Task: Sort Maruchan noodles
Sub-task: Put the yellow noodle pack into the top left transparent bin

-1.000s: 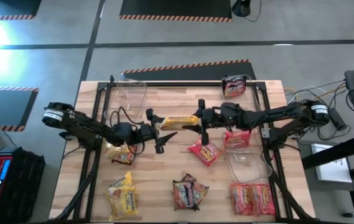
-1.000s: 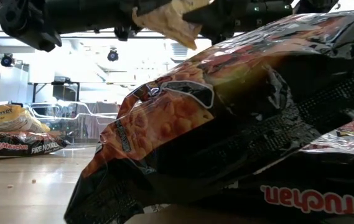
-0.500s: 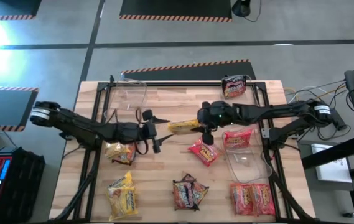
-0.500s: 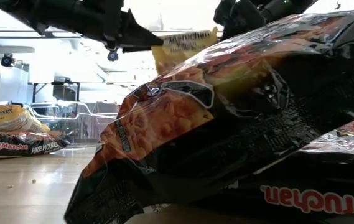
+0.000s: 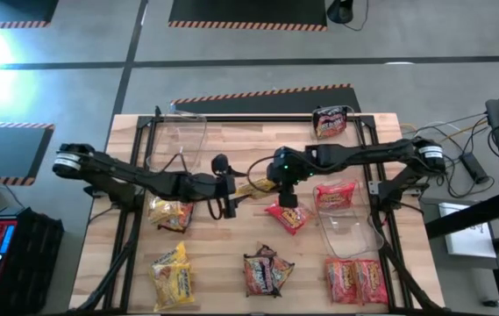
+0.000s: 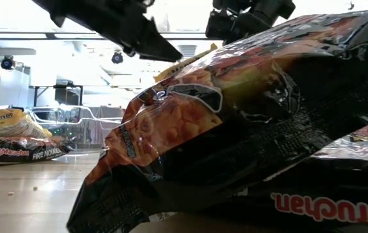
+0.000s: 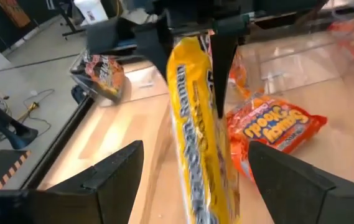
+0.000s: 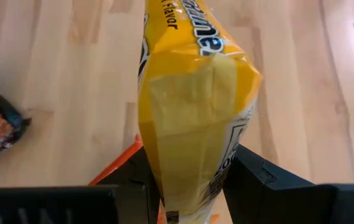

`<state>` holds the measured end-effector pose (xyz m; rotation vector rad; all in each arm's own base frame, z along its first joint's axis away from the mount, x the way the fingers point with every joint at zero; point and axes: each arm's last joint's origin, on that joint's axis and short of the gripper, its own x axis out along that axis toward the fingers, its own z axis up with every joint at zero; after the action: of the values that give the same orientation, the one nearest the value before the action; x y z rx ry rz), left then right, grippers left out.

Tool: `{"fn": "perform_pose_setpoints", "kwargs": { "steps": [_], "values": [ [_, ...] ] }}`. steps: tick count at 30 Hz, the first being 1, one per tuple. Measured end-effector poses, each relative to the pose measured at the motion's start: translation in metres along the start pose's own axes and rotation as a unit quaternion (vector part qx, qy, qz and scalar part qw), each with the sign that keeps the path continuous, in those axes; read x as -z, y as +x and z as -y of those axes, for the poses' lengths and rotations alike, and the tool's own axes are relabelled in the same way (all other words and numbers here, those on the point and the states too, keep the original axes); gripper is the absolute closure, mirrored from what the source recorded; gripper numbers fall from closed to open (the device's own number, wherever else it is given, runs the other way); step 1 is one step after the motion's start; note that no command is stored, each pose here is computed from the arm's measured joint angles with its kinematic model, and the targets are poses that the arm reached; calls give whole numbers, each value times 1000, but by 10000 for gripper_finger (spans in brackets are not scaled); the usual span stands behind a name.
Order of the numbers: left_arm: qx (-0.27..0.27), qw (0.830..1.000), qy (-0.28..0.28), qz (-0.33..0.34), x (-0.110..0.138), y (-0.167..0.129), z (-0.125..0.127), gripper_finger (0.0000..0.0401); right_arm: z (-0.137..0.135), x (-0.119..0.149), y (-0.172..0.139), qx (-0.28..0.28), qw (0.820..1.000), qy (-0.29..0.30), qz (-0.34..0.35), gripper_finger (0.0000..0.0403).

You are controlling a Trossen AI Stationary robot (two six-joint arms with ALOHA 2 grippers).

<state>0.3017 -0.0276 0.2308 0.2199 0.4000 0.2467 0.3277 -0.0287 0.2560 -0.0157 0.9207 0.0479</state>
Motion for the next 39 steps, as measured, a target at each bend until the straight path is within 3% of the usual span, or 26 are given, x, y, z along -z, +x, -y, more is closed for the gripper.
{"fn": "perform_pose_setpoints", "kwargs": {
  "steps": [13, 18, 22, 39],
  "values": [
    [-12, 999, -39, -23, 14, 18, -6, 130, -6, -13, 5, 11, 997, -79, 10, 284],
    [38, 997, -66, -23, 17, 22, -9, 130, -8, -17, 3, 15, 994, -104, 28, 284],
    [43, 996, -69, -35, 21, 25, -8, 136, -8, -20, 2, 19, 992, -114, 40, 284],
    [43, 996, -70, -34, 20, 26, -9, 283, -8, -20, 2, 21, 991, -124, 40, 271]
  ]
}}
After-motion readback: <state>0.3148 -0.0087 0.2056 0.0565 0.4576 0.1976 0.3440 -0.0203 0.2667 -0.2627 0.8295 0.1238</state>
